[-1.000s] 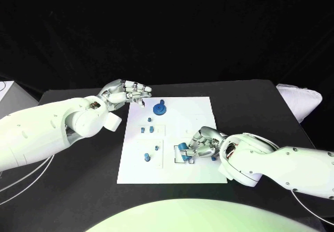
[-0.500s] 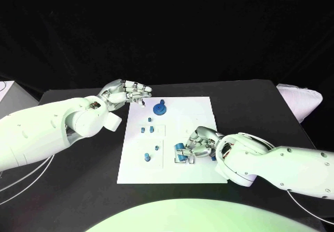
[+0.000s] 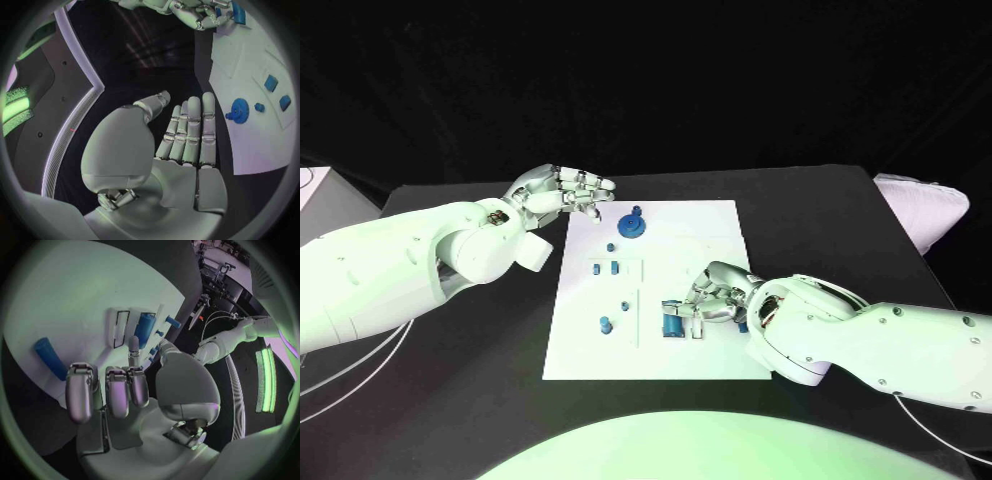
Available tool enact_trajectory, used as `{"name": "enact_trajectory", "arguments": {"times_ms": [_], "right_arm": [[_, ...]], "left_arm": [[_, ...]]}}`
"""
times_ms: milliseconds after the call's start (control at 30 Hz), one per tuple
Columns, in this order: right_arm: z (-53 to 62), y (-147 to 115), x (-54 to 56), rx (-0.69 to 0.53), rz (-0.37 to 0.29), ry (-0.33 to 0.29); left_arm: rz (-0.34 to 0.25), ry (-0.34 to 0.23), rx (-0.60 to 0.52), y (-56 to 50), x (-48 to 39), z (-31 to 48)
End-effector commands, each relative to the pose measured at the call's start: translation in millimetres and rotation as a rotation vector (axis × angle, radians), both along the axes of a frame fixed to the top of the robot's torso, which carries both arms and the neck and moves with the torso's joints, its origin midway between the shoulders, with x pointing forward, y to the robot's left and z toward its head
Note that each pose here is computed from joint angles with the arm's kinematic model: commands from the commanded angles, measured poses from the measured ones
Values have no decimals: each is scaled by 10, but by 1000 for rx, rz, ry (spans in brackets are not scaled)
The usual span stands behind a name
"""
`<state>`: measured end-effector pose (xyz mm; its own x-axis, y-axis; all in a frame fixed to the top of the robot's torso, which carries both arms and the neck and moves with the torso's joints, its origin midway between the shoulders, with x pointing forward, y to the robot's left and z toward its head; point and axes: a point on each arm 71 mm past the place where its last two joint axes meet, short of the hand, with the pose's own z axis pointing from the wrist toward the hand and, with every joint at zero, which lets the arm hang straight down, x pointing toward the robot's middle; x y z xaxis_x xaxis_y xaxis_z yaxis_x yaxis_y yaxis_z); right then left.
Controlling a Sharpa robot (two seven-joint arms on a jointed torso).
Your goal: Assemble the parts on the task board
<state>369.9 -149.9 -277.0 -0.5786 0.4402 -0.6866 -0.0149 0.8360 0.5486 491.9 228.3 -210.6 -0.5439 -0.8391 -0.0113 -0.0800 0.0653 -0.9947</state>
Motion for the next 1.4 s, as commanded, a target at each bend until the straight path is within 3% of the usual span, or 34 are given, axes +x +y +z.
{"name": "enact_trajectory", "arguments": {"times_ms": [33, 500, 833, 1100, 1400], "right_arm": [[-3, -1, -6, -25, 23, -11], [23, -54, -27, -22, 29, -45], [205, -193, -61, 113, 50, -121], [285, -559, -40, 143, -32, -108], [275, -1070, -30, 5, -67, -138]], "left_arm": [[-14, 2, -12, -17, -8, 1], [-13, 4, -11, -11, -11, -7], [-8, 3, -11, -5, -11, -16], [-7, 1, -12, -17, -13, -20], [-4, 2, -13, -9, -26, -39]]}}
